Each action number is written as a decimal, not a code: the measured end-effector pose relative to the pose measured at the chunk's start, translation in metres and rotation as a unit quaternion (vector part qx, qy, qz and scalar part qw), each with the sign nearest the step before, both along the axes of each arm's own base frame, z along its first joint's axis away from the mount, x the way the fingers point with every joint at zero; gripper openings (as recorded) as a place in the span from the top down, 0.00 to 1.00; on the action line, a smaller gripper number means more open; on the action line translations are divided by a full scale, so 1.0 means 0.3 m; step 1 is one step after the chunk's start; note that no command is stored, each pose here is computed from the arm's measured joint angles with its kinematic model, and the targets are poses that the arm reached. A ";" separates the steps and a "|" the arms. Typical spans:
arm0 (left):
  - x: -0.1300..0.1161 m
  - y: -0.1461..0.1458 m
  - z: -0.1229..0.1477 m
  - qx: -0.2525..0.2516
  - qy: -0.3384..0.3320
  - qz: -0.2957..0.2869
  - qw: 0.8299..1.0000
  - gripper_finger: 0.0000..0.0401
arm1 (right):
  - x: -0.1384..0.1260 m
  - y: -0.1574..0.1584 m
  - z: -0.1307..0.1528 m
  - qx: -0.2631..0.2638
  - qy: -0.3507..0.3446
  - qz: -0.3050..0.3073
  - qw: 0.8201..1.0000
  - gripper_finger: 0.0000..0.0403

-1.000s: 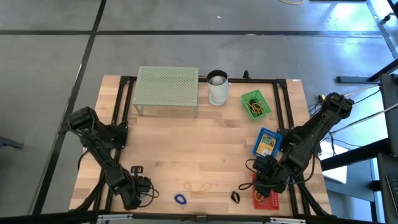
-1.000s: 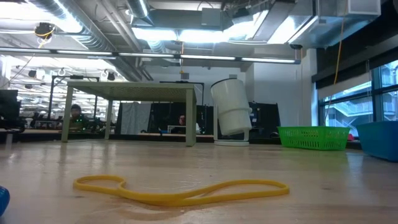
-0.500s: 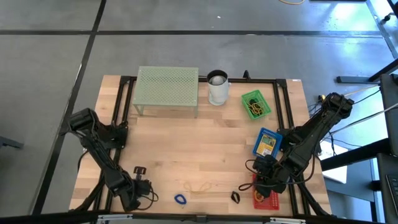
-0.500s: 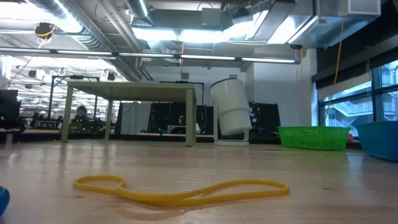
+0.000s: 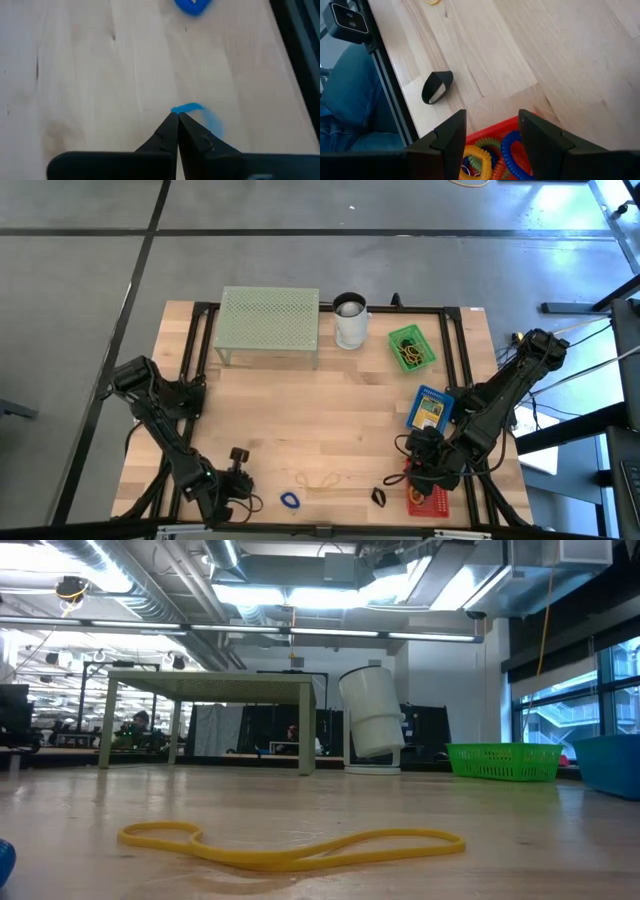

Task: Pick & Place Office Desk Supplies
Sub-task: Put the blue rubber band into the green bin

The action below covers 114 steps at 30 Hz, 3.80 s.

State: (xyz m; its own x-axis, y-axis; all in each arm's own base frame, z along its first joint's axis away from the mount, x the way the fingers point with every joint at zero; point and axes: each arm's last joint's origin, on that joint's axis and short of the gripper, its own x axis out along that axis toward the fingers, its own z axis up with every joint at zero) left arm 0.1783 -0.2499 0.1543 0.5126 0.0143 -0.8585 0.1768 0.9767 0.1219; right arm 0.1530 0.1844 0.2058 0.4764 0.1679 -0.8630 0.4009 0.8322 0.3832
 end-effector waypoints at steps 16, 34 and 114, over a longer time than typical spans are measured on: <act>0.172 0.020 0.081 0.117 -0.235 -0.022 0.965 1.00 | 0.016 -0.016 0.009 -0.065 -0.088 -0.055 0.992 0.55; 0.413 0.146 0.333 0.214 -0.493 -0.018 0.843 1.00 | 0.100 0.029 0.116 -0.227 -0.338 -0.002 0.914 0.55; 0.544 0.279 0.270 0.119 -0.512 -0.052 0.849 0.97 | 0.479 -0.046 0.033 -0.129 -0.485 0.118 0.857 0.99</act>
State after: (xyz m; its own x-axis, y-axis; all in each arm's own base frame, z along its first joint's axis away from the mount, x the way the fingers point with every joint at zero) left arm 0.3415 -0.1662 0.2353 0.9977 0.0334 0.0586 -0.0565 0.8883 0.4558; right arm 0.2967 0.1706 0.2157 0.9695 0.2225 -0.1031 -0.1940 0.9531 0.2324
